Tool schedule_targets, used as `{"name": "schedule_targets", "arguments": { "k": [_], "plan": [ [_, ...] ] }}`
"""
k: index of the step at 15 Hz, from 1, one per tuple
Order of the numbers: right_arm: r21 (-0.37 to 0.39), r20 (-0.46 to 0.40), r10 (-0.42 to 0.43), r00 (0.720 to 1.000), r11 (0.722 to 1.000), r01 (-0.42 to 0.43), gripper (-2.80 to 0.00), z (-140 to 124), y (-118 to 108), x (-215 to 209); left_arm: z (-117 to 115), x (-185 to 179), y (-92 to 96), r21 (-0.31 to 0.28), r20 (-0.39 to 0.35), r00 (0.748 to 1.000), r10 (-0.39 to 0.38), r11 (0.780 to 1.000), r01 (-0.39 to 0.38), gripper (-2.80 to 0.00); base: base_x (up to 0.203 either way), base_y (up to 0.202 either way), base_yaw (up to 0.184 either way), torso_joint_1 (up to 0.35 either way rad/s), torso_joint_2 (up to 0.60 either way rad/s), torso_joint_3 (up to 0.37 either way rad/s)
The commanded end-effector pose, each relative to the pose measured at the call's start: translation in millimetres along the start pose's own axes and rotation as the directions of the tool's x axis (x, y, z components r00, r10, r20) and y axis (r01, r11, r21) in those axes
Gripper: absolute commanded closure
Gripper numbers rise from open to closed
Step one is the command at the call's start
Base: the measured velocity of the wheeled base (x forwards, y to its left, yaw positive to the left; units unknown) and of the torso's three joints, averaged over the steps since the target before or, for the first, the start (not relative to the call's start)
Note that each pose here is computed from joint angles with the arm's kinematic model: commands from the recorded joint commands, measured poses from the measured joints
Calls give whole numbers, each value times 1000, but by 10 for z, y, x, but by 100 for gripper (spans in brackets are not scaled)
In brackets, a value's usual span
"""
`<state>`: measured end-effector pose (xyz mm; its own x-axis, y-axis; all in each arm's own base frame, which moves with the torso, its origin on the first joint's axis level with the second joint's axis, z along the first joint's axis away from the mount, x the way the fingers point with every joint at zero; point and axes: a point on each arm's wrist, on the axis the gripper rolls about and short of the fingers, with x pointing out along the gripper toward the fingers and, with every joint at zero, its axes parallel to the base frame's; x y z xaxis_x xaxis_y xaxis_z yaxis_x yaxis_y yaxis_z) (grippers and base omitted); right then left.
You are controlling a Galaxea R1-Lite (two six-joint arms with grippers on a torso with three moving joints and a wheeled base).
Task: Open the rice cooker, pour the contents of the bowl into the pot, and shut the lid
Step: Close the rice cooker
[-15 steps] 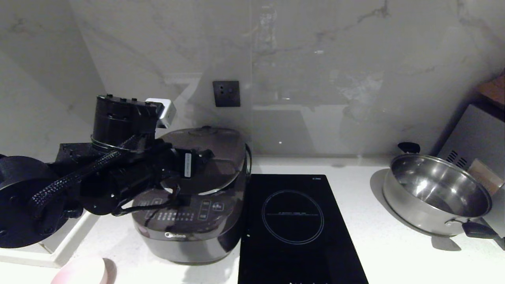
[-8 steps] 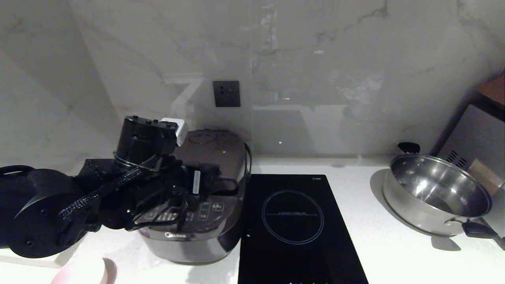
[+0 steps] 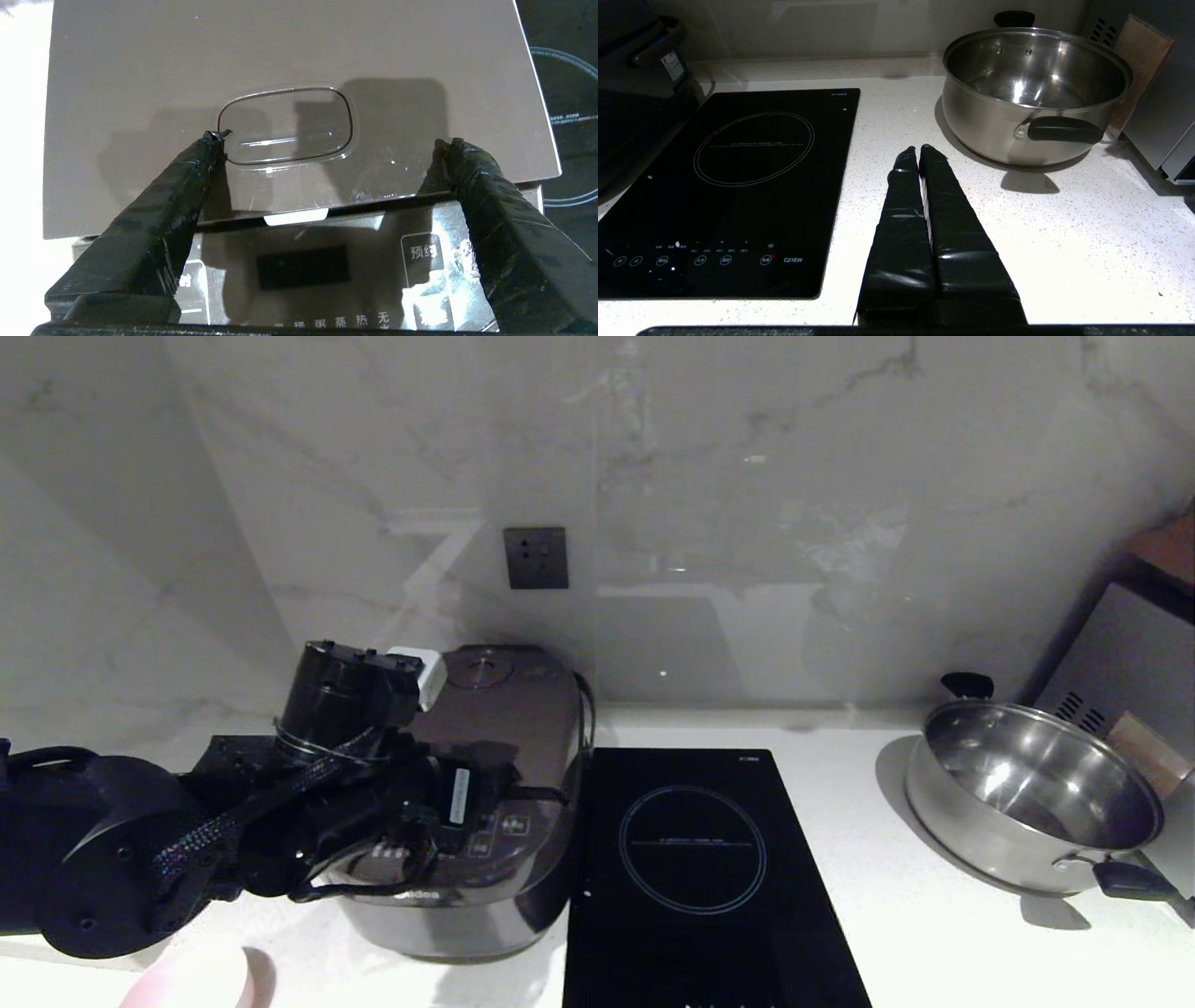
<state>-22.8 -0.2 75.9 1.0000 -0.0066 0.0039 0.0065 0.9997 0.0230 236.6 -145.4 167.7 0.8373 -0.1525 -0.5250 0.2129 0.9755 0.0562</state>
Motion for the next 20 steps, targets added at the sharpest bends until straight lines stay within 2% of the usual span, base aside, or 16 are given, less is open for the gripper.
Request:
{"name": "schedule_targets", "arguments": {
  "k": [1,7,15,20],
  "plan": [
    [0,2,-1,1000,1000,1,0,0,0,-1,-20,13,3,1,-8,1000,4,1000,-4,-280,0,0,0,0,0,0],
    [0,2,0,1000,1000,0,0,0,0,-1,-36,46,121,-18,-21,999,41,999,-41,-280,0,0,0,0,0,0],
    [0,2,0,1000,1000,0,0,0,0,-1,-114,65,176,-17,-48,997,60,998,-61,-280,0,0,0,0,0,0],
    [0,2,-1,1000,1000,1,0,0,0,-1,-171,74,190,-17,-71,997,35,999,-36,-280,0,0,0,0,0,0]
  ]
}}
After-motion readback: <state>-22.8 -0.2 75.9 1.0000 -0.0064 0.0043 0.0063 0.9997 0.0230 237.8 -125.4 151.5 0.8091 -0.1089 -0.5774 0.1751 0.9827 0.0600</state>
